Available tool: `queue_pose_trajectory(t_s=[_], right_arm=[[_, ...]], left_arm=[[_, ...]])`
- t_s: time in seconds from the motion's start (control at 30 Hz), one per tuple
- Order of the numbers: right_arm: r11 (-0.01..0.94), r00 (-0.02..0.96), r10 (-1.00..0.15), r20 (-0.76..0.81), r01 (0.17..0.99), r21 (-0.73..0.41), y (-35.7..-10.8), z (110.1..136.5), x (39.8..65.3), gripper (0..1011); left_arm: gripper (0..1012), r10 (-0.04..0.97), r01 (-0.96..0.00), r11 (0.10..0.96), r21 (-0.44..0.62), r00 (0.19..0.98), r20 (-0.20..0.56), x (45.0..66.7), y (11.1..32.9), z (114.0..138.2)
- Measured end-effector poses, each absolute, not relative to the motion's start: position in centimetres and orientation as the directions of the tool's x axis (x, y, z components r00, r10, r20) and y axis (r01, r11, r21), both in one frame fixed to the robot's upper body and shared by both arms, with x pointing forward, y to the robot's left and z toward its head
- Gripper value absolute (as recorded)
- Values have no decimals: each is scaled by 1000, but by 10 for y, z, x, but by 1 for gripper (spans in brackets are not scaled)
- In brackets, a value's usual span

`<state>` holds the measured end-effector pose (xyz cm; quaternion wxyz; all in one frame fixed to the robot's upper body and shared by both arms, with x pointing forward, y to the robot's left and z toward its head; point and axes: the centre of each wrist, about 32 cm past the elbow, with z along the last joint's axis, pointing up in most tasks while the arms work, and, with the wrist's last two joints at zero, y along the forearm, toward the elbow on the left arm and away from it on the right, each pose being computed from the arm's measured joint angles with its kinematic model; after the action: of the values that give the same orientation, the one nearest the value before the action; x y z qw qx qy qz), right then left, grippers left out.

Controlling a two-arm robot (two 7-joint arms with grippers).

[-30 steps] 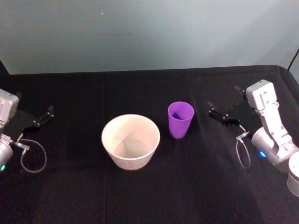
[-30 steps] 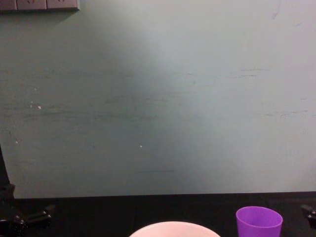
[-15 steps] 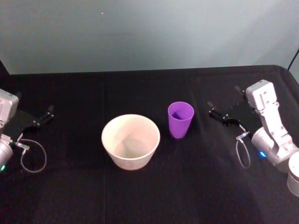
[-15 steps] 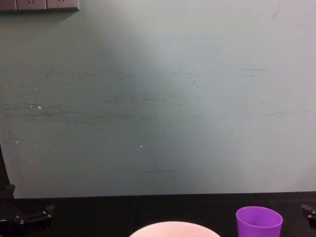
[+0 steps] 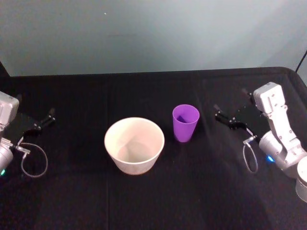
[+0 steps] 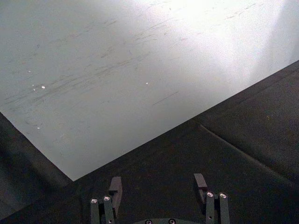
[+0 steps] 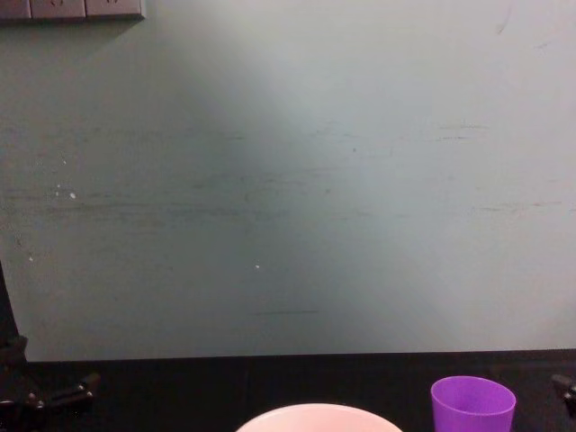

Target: Pick up the cup and pour the mung beans from the cup into the bowl.

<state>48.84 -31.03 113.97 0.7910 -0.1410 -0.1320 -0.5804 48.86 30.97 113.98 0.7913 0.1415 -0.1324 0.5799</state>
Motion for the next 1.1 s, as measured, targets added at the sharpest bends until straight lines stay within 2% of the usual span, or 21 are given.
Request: queue_pose_trajectory(t_s=[0.23, 0.43, 0.67, 0.87, 1.1], right_arm=[[301, 306, -887, 346, 951, -70, -322, 1137, 475, 1003], [353, 356, -895, 270, 934, -60, -341, 1135, 457, 1003], [484, 484, -858, 171, 874, -44, -357, 1121, 446, 1003], [591, 590, -799, 116, 806, -26, -357, 1106, 448, 1003], [646, 645, -757, 101, 763, -29, -346, 1099, 456, 1003]], left_arm=[[1000, 880, -955, 287, 70, 292, 374, 489, 310, 1140], [1000, 880, -955, 287, 70, 292, 374, 489, 310, 1140], [1000, 880, -955, 287, 70, 292, 374, 489, 310, 1140], [1000, 880, -955, 287, 70, 292, 374, 489, 310, 1140], [1000, 880, -955, 287, 70, 292, 374, 489, 310, 1140]])
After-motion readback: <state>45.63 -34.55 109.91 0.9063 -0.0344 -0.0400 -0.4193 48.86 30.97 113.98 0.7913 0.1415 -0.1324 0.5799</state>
